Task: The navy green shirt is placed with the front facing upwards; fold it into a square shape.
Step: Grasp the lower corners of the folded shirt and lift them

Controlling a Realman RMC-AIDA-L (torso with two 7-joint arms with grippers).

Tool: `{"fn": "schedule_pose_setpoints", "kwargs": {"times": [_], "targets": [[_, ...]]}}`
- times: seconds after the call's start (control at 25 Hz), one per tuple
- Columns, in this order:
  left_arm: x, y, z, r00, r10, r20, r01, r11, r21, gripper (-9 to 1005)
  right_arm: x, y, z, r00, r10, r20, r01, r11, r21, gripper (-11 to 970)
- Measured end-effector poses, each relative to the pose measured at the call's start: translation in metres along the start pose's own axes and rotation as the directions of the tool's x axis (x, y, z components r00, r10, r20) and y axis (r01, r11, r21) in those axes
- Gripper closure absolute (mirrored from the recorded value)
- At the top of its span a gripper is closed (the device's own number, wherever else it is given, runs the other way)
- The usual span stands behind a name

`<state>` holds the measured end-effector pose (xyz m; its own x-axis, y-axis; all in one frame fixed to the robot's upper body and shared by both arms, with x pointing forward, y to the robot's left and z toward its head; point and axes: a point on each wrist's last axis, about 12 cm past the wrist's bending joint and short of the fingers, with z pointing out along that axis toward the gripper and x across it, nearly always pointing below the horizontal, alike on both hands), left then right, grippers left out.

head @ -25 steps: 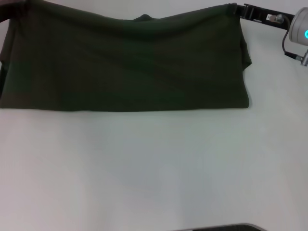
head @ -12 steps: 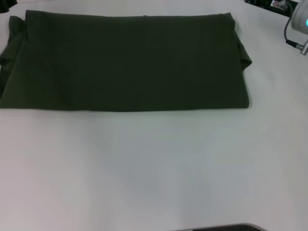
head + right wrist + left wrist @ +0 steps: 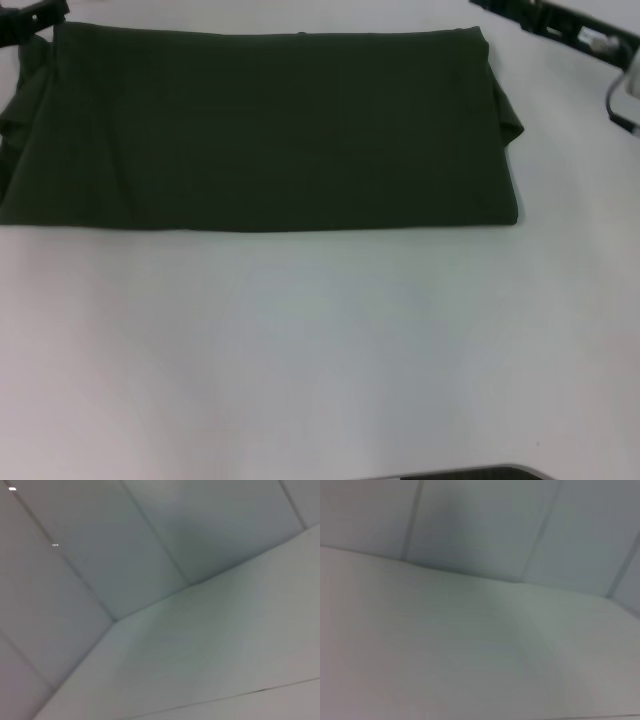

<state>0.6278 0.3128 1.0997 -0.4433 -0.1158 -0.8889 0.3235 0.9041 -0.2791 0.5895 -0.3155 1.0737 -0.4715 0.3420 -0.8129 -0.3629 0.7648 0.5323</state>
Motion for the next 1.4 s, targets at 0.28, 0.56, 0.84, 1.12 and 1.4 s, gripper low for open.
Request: {"fn": "schedule_pose_setpoints", "kwargs": {"times": [0.28,0.56,0.84,1.12,1.4], "targets": [[0.016,-0.007,-0.039,0.998,-0.063,0.003,0.062,0.981,0.181,27,0.016,-0.006,-0.047,0.999,0.030,-0.028,-0.032,0.995,-0.092,159],[0.033,-0.013,-0.060,0.996,-0.083,-0.019,0.085,0.961,0.262,28,0.018,-0.019,-0.086,0.966,0.158,-0.203,-0.177,0.981,-0.076,163],[0.045,-0.017,-0.074,0.996,-0.079,-0.030,0.085,0.942,0.325,28,0.016,-0.023,-0.110,0.902,0.271,-0.335,-0.299,0.954,-0.034,166],[0.052,-0.017,-0.077,0.995,-0.088,-0.040,0.096,0.939,0.332,29,0.025,-0.024,-0.111,0.845,0.332,-0.418,-0.352,0.935,0.032,169],[0.053,-0.017,-0.078,0.996,-0.082,-0.036,0.089,0.939,0.332,29,0.035,-0.018,-0.100,0.825,0.341,-0.451,-0.365,0.930,0.035,168]]}}
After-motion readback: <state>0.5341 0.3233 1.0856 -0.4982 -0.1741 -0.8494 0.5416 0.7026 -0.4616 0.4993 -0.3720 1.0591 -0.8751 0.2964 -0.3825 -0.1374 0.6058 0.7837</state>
